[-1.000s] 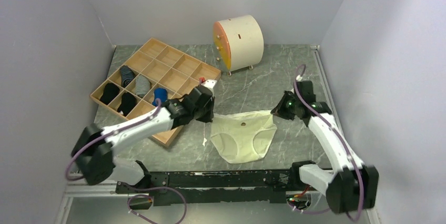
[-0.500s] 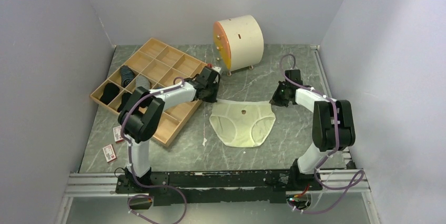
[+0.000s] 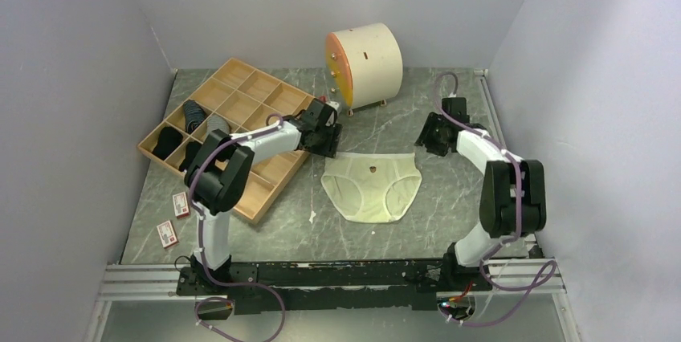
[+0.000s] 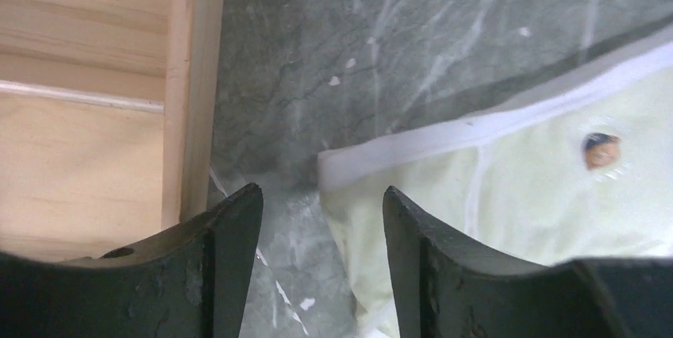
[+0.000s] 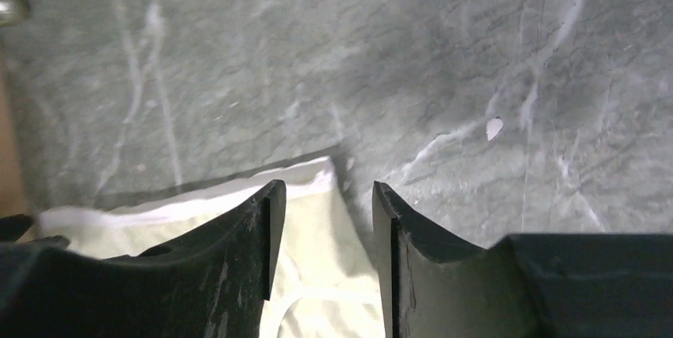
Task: Roll the underwear
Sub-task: Flatten out the underwear at the center of the board.
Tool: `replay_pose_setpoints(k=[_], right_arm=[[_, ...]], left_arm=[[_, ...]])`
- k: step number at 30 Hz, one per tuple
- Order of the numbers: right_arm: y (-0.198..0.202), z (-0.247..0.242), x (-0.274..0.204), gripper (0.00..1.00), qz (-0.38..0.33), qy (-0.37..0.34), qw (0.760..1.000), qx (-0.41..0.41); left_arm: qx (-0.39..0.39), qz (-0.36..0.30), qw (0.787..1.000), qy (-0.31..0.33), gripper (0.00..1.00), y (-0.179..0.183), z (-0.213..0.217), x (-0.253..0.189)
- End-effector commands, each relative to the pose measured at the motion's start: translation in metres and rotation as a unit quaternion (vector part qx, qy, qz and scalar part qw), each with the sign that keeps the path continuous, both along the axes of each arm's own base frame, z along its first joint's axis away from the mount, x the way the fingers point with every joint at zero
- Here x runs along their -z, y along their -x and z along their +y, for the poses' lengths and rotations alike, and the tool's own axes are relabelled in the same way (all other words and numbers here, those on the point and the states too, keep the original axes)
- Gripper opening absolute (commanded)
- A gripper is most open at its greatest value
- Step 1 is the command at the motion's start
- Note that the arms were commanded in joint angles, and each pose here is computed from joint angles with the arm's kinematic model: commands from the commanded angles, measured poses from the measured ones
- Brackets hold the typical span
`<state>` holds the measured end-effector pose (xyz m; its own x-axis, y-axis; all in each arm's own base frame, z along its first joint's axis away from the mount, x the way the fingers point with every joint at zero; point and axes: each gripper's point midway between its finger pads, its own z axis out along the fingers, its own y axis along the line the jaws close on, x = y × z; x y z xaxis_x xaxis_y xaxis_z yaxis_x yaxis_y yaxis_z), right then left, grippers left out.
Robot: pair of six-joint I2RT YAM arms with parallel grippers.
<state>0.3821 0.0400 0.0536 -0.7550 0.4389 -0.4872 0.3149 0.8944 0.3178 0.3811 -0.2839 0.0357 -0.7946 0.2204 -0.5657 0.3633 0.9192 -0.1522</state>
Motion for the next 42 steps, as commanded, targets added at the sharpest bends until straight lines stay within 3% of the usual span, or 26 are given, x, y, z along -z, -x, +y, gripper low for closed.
replay_pose_setpoints(k=[1, 4, 8, 17, 24, 27, 31, 35, 42], right_arm=[[0.009, 0.012, -0.043, 0.45, -0.052, -0.029, 0.998, -0.028], [0.022, 0.030, -0.032, 0.32, -0.034, -0.079, 0.995, -0.049], [0.028, 0.028, -0.004, 0.12, 0.001, -0.075, 0.996, -0.036], [0.021, 0.018, 0.037, 0.04, 0.039, -0.039, 0.998, -0.042], [0.020, -0.007, 0.037, 0.24, 0.059, 0.030, 0.998, -0.015], [0.014, -0.001, 0.013, 0.29, 0.024, 0.020, 0.999, -0.029], [0.005, 0.026, -0.036, 0.42, -0.046, -0.033, 0.996, -0.073], [0.005, 0.054, -0.064, 0.46, -0.073, -0.066, 0.990, -0.100], [0.011, 0.115, -0.066, 0.47, -0.074, -0.088, 0.984, -0.133]], left_arm=[[0.030, -0.046, 0.996, 0.074, 0.62, -0.001, -0.018, -0.073], [0.062, -0.033, 0.989, 0.131, 0.62, 0.021, -0.031, -0.087], [0.120, -0.013, 0.971, 0.205, 0.58, 0.045, -0.053, -0.088], [0.071, 0.037, 0.989, 0.121, 0.49, 0.046, -0.031, -0.008], [0.028, 0.047, 0.997, 0.057, 0.47, 0.050, -0.003, 0.018], [0.045, 0.034, 0.995, 0.083, 0.51, 0.052, -0.011, 0.000], [0.093, 0.013, 0.981, 0.169, 0.60, 0.061, -0.037, -0.052], [0.085, -0.009, 0.979, 0.185, 0.66, 0.062, -0.034, -0.084], [-0.033, 0.020, 0.994, 0.104, 0.66, 0.071, 0.018, -0.041]])
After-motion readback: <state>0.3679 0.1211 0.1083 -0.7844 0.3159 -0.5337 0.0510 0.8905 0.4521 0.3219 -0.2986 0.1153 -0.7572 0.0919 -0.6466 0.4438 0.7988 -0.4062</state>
